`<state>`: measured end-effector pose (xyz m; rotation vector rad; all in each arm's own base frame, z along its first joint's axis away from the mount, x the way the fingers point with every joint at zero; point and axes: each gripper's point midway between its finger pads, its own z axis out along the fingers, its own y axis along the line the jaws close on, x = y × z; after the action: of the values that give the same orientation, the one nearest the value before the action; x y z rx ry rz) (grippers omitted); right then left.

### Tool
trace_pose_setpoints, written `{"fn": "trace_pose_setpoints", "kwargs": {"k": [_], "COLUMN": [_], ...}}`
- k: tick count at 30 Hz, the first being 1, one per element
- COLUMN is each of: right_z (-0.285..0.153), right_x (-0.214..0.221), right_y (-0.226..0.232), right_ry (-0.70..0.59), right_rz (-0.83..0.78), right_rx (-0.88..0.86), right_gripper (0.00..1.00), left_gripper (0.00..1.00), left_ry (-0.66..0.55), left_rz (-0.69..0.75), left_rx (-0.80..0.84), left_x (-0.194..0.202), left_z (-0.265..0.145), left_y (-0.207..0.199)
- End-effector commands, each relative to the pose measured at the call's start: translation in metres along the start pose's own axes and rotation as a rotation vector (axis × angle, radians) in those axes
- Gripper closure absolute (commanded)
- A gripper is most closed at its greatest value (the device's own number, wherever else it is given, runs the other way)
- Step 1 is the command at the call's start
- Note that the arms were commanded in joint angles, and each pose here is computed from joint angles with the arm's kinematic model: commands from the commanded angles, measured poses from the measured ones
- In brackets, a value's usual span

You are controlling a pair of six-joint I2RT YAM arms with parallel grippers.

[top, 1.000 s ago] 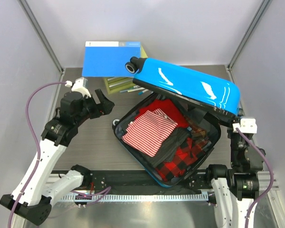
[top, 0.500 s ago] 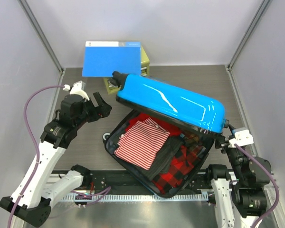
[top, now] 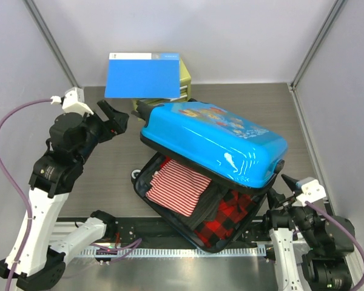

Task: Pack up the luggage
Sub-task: Close the luggage at the center of the board.

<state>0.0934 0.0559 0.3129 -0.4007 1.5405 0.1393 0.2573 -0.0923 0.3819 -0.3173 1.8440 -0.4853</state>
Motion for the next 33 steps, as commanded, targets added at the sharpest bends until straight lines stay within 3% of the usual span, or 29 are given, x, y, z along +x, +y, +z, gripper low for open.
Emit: {"fn": "trace_pose_setpoints", "kwargs": {"k": [1,8,20,25,29,33], "right_z": [-0.020,-0.041,-0.103,-0.062,-0.011,0.015], "right_x": [-0.054,-0.080,-0.109,-0.101,-0.083,-0.065], "right_y": [0.010,0.017,0.020,-0.014,-0.044,-0.075], "right_ry": [-0.158,-0.227,-0.264,-0.160,-0.031,0.057], "right_rz": [0.048,0.154,0.252,0.304,0.425,0.540], "right_rx": [-0.011,0.036,0.170,0.254,0.313,0.455], "right_gripper": [0.36,0.25,0.17,0.15,0.16,0.16], "left_gripper": [0.13,0.13,0.09,0.11,0.14,0.11], "left_ry": [-0.047,-0.070,-0.126,-0.047,0.124,0.184], "left_rz": [-0.004,-0.013,0.033,0.020,-0.022,-0.060], "left_rx": [-0.015,-0.058,-0.194,-0.222,-0.213,-0.281], "left_x": [-0.018,-0.016,-0.024,0.004,0.062,0.093], "left_z": [-0.001,0.003,-0.012,-0.004,0.014,0.022], "left_y": [-0.004,0.007,0.037,0.048,0.055,0.073]}}
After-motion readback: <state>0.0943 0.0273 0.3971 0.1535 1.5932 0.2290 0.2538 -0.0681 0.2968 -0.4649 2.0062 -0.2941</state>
